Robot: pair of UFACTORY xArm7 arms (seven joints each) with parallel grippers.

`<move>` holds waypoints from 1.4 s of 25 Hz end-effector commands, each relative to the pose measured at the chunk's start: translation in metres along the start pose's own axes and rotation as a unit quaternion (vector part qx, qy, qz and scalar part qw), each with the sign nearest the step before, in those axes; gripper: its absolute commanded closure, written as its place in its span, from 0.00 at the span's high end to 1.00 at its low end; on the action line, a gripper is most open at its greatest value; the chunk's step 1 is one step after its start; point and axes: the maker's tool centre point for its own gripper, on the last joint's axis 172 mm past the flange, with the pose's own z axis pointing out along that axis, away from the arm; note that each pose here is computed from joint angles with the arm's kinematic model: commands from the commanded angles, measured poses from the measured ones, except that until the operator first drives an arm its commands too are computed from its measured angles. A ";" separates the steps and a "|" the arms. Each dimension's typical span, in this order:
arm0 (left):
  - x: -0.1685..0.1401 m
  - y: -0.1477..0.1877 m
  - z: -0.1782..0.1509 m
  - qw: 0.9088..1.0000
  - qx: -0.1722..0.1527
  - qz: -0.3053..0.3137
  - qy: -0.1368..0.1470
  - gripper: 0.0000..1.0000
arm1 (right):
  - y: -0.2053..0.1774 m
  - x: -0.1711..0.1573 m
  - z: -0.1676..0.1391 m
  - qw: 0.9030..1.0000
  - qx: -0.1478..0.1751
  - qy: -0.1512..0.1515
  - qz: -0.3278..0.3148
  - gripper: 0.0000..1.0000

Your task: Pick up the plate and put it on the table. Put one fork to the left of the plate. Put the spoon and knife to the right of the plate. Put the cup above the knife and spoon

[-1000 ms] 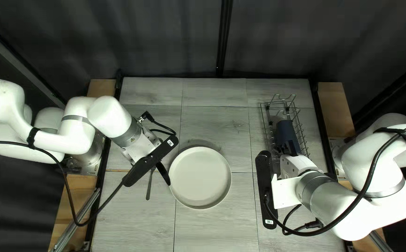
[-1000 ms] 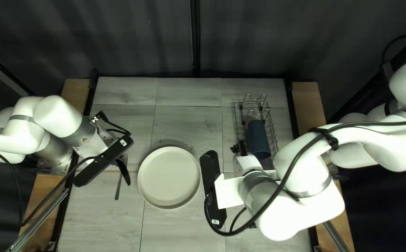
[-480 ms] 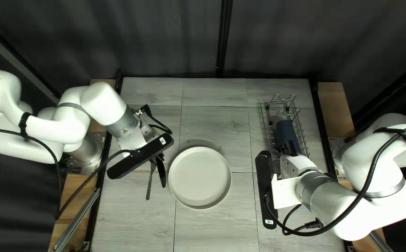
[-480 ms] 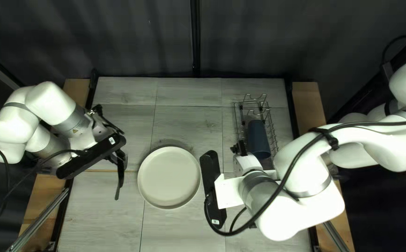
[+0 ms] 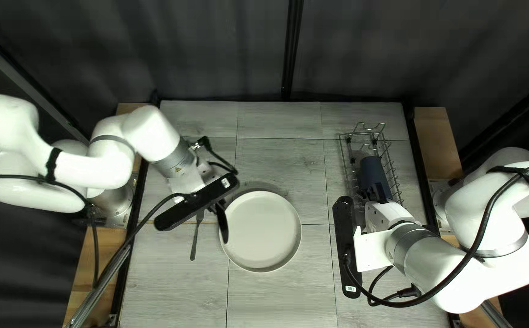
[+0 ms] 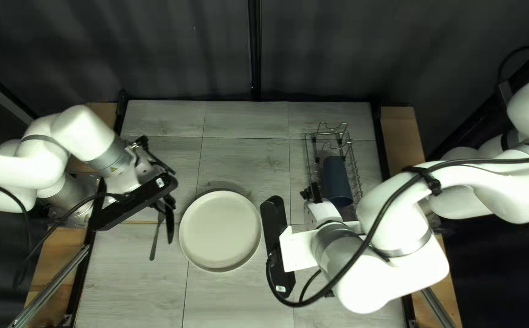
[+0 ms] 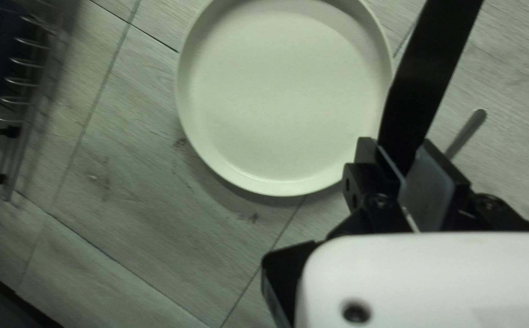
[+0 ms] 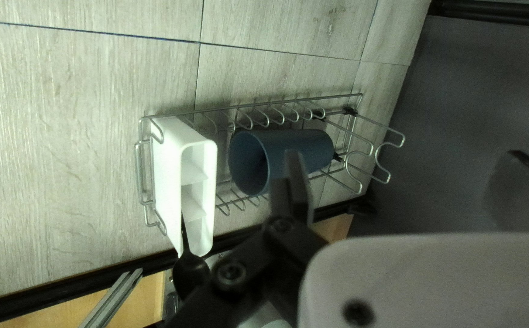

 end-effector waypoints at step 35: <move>-0.040 -0.076 0.004 0.998 0.010 0.049 0.040 0.00 | 0.000 0.000 0.000 1.000 0.000 0.000 0.000 1.00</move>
